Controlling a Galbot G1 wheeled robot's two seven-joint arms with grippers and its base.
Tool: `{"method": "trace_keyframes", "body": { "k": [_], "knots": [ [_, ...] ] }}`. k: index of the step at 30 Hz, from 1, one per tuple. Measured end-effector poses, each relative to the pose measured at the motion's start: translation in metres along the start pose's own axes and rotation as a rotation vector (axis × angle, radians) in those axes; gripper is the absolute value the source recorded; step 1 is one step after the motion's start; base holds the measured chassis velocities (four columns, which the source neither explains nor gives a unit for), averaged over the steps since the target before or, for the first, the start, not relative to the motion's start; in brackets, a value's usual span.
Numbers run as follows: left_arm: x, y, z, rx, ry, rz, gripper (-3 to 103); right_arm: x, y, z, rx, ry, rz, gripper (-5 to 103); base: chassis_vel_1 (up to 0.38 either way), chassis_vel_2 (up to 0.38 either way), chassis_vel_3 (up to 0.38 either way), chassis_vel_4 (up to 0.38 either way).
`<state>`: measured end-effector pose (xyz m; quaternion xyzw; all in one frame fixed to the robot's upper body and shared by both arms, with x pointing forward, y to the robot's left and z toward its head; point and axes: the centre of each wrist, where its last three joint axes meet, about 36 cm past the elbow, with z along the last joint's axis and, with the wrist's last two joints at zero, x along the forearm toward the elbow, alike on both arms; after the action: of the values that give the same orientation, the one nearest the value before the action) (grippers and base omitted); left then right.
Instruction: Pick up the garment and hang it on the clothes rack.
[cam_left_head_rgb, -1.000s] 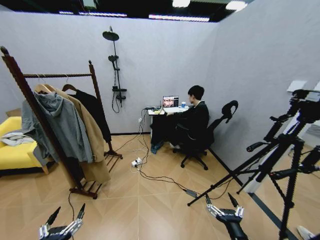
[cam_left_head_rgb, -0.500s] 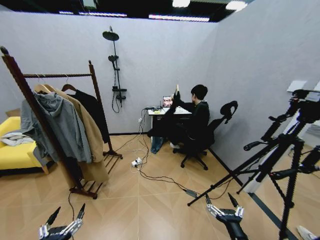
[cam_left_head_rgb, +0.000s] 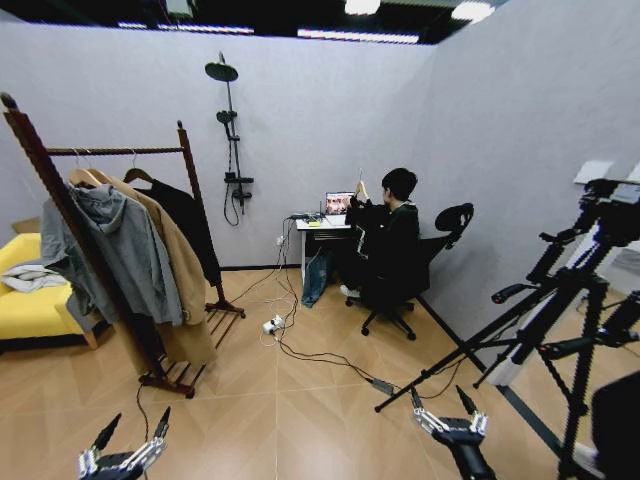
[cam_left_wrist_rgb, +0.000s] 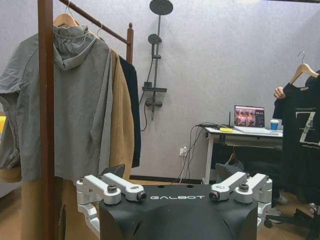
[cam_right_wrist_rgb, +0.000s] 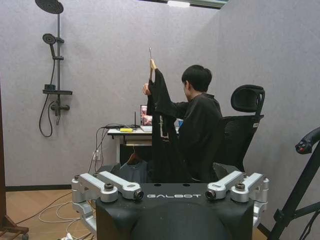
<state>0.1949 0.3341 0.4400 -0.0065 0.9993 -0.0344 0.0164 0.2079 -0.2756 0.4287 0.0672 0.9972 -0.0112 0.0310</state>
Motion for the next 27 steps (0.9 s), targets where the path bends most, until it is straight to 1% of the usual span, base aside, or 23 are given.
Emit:
{"method": "trace_keyframes", "body": {
  "k": [27],
  "knots": [
    [0.0,0.0,0.0,0.0,0.0,0.0,100,0.0,0.0,0.0,0.0,0.0,0.0,100,0.0,0.0,0.0,0.0]
  ]
}}
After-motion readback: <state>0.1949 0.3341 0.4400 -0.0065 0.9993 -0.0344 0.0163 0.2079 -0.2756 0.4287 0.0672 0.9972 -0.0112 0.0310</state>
